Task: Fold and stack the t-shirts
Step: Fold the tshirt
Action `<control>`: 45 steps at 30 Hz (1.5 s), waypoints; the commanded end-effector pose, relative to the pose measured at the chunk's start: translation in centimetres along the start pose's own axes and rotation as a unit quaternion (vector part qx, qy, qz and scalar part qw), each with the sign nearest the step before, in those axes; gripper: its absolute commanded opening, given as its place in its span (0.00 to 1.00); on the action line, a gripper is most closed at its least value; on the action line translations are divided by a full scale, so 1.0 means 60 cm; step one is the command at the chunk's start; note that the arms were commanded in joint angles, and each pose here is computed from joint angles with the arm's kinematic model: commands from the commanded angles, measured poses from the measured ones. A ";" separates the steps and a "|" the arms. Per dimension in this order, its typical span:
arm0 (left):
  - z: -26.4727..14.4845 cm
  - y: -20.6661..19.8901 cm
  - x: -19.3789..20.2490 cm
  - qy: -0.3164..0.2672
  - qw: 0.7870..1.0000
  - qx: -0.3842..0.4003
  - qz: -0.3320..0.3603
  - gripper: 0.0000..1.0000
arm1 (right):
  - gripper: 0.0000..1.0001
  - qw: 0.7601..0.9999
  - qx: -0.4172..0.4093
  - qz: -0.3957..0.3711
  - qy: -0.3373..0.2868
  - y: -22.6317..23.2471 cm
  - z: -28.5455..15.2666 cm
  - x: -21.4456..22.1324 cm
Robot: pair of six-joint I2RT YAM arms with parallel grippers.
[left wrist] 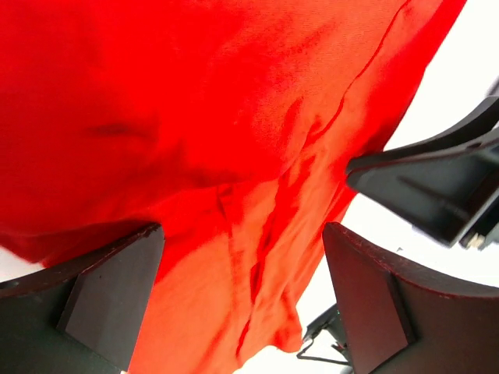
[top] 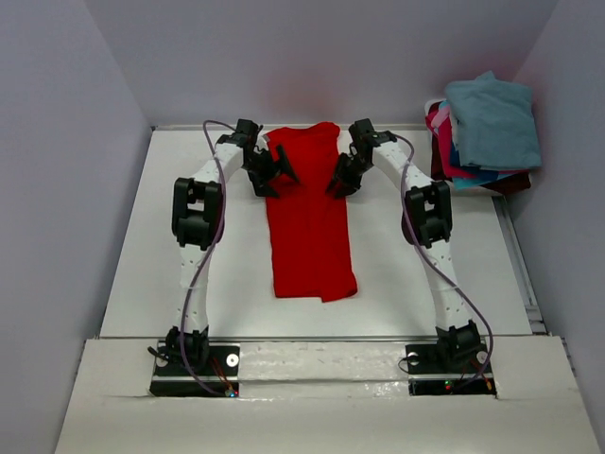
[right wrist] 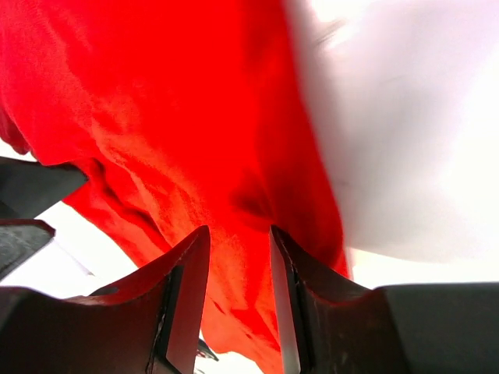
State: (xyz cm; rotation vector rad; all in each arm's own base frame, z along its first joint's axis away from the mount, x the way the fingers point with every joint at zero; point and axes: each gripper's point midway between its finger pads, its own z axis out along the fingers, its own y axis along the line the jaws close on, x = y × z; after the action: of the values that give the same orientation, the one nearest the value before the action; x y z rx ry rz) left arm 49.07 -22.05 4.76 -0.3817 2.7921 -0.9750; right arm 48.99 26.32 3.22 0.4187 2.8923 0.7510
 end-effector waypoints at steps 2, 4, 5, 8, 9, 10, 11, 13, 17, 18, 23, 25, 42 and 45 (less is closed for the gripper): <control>0.036 0.107 -0.020 0.001 0.998 -0.055 -0.025 0.99 | 0.46 0.998 0.055 -0.005 -0.010 -0.074 0.017 -0.026; 0.036 0.105 -0.019 0.002 0.998 -0.050 -0.022 0.99 | 0.47 0.999 0.048 -0.010 -0.005 -0.071 0.017 -0.022; 0.035 0.101 -0.019 0.003 0.999 -0.045 -0.018 0.99 | 0.49 0.999 0.037 -0.017 0.000 -0.065 0.015 -0.019; 0.025 0.087 -0.025 -0.004 0.999 -0.034 -0.004 0.99 | 0.53 0.999 0.024 -0.038 -0.005 -0.058 0.005 -0.017; 0.026 0.079 -0.022 -0.003 0.999 -0.032 0.006 0.99 | 0.54 0.999 0.021 -0.044 -0.010 -0.053 -0.005 -0.018; 0.022 0.075 -0.025 -0.007 0.999 -0.031 0.011 0.99 | 0.54 0.999 0.021 -0.049 -0.013 -0.051 -0.011 -0.019; 0.019 0.061 -0.023 -0.010 0.999 -0.027 0.021 0.99 | 0.57 0.998 0.021 -0.057 -0.015 -0.049 -0.017 -0.020; 0.010 0.045 -0.023 -0.016 0.999 -0.023 0.036 0.99 | 0.59 0.998 0.020 -0.064 -0.022 -0.043 -0.034 -0.019; 0.004 0.007 -0.006 -0.018 0.997 -0.012 0.073 0.99 | 0.63 0.996 0.015 -0.081 -0.022 -0.029 -0.061 -0.003; -0.001 0.004 -0.006 -0.021 0.997 -0.011 0.078 0.99 | 0.64 0.996 0.015 -0.083 -0.024 -0.028 -0.068 -0.001; -0.030 -0.049 0.006 -0.040 0.992 0.013 0.118 0.99 | 0.67 0.995 0.016 -0.098 -0.025 -0.015 -0.092 0.022; -0.039 -0.066 0.014 -0.042 0.991 0.020 0.126 0.99 | 0.67 0.994 0.016 -0.104 -0.020 -0.009 -0.095 0.033; -0.116 -0.105 0.251 0.031 0.987 0.034 0.156 0.99 | 0.69 0.992 0.026 -0.122 0.032 -0.016 -0.136 0.212; -0.114 -0.088 0.298 0.050 0.987 0.028 0.148 0.99 | 0.69 0.990 0.016 -0.129 0.053 -0.012 -0.138 0.260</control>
State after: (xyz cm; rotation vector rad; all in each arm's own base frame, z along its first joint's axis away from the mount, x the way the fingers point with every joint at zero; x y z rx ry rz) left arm 35.46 -26.60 11.78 0.0708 2.7563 -0.9719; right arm 34.95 25.42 8.23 0.0328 2.9922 0.6347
